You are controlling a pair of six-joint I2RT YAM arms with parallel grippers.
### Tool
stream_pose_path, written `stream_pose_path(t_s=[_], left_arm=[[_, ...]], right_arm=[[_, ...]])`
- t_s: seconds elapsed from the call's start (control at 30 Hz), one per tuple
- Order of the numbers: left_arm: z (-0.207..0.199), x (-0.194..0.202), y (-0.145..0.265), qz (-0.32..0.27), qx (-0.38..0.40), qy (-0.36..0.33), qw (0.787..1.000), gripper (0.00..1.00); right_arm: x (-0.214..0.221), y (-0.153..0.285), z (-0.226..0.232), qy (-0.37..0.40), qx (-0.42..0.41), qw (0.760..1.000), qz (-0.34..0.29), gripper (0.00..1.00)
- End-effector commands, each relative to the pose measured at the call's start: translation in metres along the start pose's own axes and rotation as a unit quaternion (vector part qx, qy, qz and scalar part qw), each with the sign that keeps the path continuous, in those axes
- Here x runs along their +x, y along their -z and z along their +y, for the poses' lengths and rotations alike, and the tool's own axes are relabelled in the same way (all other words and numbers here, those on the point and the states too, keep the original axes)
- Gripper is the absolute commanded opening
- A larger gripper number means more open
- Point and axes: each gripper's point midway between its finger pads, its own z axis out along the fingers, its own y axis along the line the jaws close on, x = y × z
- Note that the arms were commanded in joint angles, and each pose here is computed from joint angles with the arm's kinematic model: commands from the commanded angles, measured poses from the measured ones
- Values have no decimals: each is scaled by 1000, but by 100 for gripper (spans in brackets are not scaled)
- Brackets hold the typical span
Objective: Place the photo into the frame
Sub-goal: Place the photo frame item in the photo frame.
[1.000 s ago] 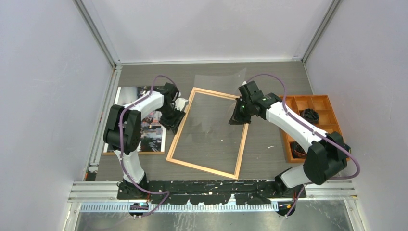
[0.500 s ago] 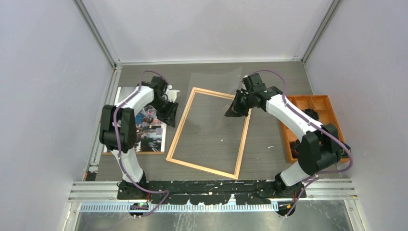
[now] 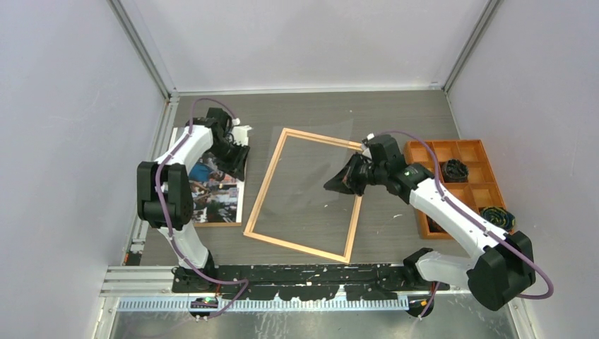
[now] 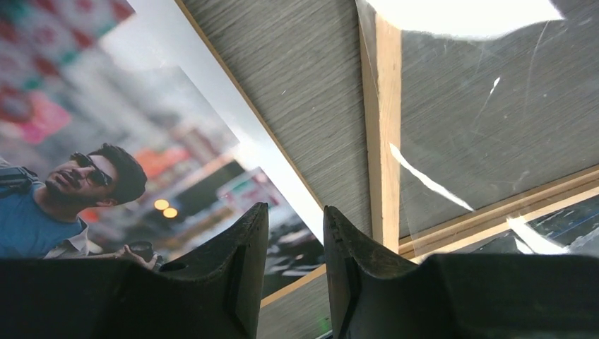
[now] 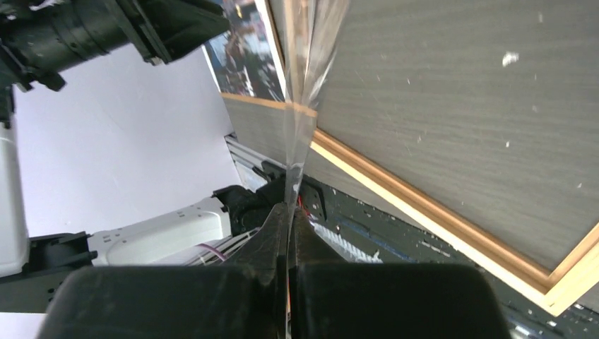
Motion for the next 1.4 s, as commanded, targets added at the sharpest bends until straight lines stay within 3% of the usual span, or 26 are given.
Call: stream_pose_path(t_s=[0.0, 0.33, 0.47, 0.57, 0.7, 0.9, 1.07, 1.37], left_arm=[[3, 6, 6, 2, -17, -19, 1000, 36], [11, 17, -3, 16, -32, -25, 999, 37], [13, 19, -6, 21, -36, -25, 999, 38], [14, 20, -10, 24, -36, -26, 999, 38], [10, 21, -15, 30, -35, -29, 999, 38], [5, 19, -24, 39, -50, -49, 997, 38], [10, 19, -26, 44, -66, -55, 995, 38], [16, 22, -28, 49, -80, -57, 994, 37]], right_arm=[[14, 0, 15, -38, -51, 998, 3, 1], [48, -15, -16, 13, 10, 1000, -8, 4], [53, -24, -44, 37, 56, 998, -15, 20], [50, -28, -63, 56, 92, 994, -18, 46], [48, -36, -80, 73, 120, 990, -15, 67], [32, -36, -94, 103, 169, 980, -28, 87], [3, -35, -95, 116, 190, 974, -51, 93], [-79, -86, -82, 123, 153, 979, -49, 99]])
